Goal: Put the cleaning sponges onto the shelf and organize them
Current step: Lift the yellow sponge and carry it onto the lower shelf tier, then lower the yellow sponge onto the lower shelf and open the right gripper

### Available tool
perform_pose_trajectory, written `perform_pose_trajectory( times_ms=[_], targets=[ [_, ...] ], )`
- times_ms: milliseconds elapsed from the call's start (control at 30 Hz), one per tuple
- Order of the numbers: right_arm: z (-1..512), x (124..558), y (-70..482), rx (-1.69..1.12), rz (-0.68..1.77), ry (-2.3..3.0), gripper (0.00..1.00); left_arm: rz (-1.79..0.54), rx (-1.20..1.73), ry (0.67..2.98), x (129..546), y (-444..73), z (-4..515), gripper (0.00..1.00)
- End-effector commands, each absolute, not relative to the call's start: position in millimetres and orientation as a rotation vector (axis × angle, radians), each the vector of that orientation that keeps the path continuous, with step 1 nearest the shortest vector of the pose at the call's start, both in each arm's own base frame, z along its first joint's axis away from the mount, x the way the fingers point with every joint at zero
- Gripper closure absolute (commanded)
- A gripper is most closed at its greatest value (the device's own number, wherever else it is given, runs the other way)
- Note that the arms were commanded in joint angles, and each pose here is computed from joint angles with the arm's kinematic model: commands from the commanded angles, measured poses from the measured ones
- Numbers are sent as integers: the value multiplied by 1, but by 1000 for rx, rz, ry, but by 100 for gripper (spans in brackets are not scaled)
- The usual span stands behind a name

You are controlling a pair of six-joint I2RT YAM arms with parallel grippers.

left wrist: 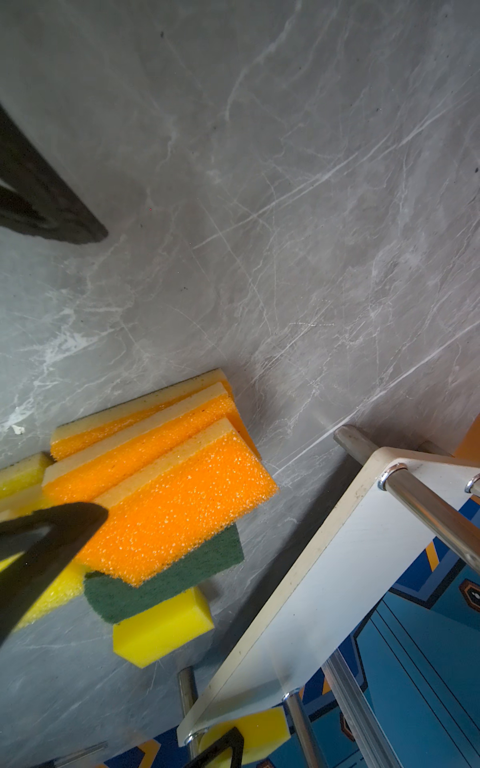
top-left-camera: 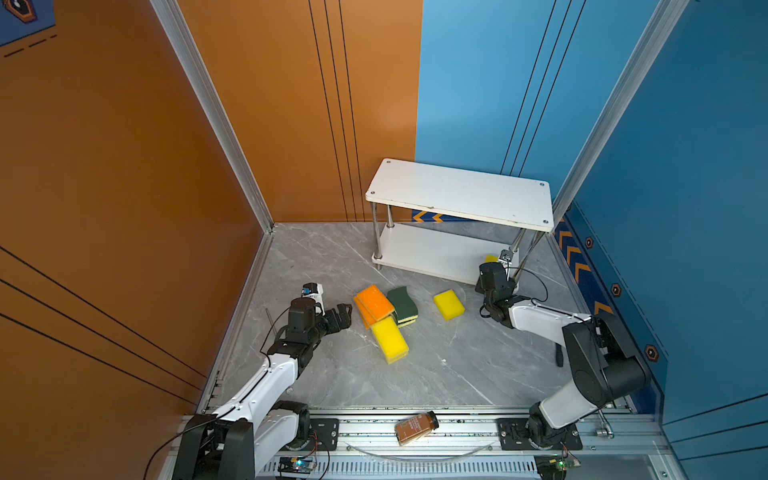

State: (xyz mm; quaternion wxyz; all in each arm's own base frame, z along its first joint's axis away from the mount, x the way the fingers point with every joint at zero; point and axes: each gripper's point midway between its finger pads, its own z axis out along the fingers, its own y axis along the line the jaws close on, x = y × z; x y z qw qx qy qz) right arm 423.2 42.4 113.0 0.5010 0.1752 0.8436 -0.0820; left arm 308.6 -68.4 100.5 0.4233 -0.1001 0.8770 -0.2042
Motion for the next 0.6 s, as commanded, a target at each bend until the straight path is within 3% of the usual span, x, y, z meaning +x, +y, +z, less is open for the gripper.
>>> perform_pose_trajectory(
  times_ms=[0, 567],
  targets=[
    [115, 427, 40, 414, -248, 2034, 41, -504, -259, 2211, 305, -65, 95, 2],
    [108, 425, 34, 410, -306, 2048, 41, -510, -264, 2214, 305, -66, 94, 2]
  ],
)
